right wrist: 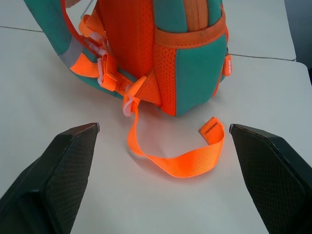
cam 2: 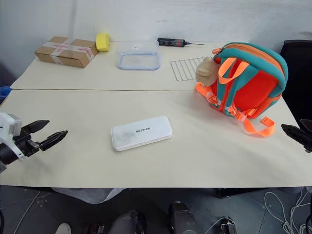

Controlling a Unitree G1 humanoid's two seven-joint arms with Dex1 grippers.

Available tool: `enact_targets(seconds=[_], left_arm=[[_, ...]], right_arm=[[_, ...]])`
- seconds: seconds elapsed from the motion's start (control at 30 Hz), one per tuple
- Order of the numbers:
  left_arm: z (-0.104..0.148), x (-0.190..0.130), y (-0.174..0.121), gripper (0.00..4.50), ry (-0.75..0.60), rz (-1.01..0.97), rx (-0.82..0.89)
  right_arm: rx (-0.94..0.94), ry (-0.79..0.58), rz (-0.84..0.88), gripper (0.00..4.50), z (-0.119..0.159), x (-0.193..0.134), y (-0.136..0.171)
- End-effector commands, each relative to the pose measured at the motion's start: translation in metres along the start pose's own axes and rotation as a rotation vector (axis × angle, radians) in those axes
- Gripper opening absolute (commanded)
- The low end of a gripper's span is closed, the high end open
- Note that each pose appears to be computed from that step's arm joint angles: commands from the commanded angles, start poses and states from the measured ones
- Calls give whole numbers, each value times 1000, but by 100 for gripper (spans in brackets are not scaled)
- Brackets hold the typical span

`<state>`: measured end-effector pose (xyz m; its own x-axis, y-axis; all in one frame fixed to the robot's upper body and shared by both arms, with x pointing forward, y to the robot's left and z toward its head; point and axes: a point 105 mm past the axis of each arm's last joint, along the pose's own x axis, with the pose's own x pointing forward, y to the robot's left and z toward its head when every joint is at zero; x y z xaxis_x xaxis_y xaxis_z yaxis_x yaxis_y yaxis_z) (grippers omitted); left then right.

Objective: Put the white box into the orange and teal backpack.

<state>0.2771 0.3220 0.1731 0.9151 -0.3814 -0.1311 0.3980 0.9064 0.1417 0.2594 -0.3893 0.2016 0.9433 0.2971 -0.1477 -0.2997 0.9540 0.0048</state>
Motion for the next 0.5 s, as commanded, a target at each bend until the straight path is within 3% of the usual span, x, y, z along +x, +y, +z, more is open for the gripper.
enact_targets(seconds=[0.03,0.5], left_arm=[[16,-8,-3,450,-42,-18,77],[17,2,-3,450,-2,-40,71]], right_arm=[[-30,-17,3,435,6,-1,4],[-85,19,20,435,6,2,18]])
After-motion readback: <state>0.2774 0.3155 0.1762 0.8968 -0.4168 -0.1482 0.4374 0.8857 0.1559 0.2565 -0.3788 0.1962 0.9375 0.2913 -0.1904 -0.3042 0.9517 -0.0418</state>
